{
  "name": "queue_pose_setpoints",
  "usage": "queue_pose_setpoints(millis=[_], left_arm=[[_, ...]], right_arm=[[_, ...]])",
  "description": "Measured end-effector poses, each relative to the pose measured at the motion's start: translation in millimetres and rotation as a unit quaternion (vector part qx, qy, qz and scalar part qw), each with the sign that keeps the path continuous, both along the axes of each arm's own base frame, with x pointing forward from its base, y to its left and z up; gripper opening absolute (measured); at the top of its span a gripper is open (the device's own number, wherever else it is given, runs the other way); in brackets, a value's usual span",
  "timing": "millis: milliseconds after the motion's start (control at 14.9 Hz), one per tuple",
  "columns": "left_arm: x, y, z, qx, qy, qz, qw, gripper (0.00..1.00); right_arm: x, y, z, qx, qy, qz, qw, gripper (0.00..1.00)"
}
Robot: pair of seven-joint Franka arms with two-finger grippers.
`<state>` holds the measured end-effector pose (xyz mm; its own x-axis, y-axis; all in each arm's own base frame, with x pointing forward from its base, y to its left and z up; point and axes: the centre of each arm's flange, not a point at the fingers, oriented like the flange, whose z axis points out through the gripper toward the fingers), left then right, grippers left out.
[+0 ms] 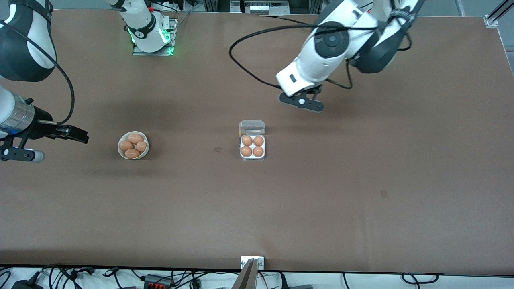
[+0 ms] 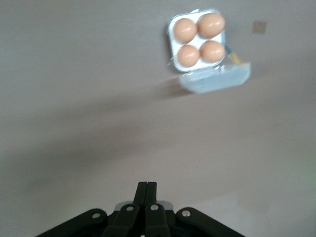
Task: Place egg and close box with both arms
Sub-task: 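Push the open carton lid shut over the eggs with the left gripper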
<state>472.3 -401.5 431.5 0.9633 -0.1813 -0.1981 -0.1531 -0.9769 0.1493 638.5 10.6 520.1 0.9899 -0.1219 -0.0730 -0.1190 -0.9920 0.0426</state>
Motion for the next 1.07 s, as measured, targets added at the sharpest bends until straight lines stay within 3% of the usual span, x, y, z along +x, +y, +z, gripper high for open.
queue_pose_setpoints(millis=[334,602,1070], left_arm=[[-16,-64,-87,-0.031,-0.005,0.027,0.999,0.01],[-25,-85,-159,-0.001,-0.019,0.033,0.999,0.01],[7,-86,-179,-0.050,-0.076,0.078,0.993,0.01]], right_arm=[[-1,-4,-1,0.000,0.006,-0.003,1.000,1.00],[-1,-6,-1,-0.001,0.006,-0.005,1.000,1.00],[-1,-6,-1,-0.001,0.006,-0.005,1.000,1.00]])
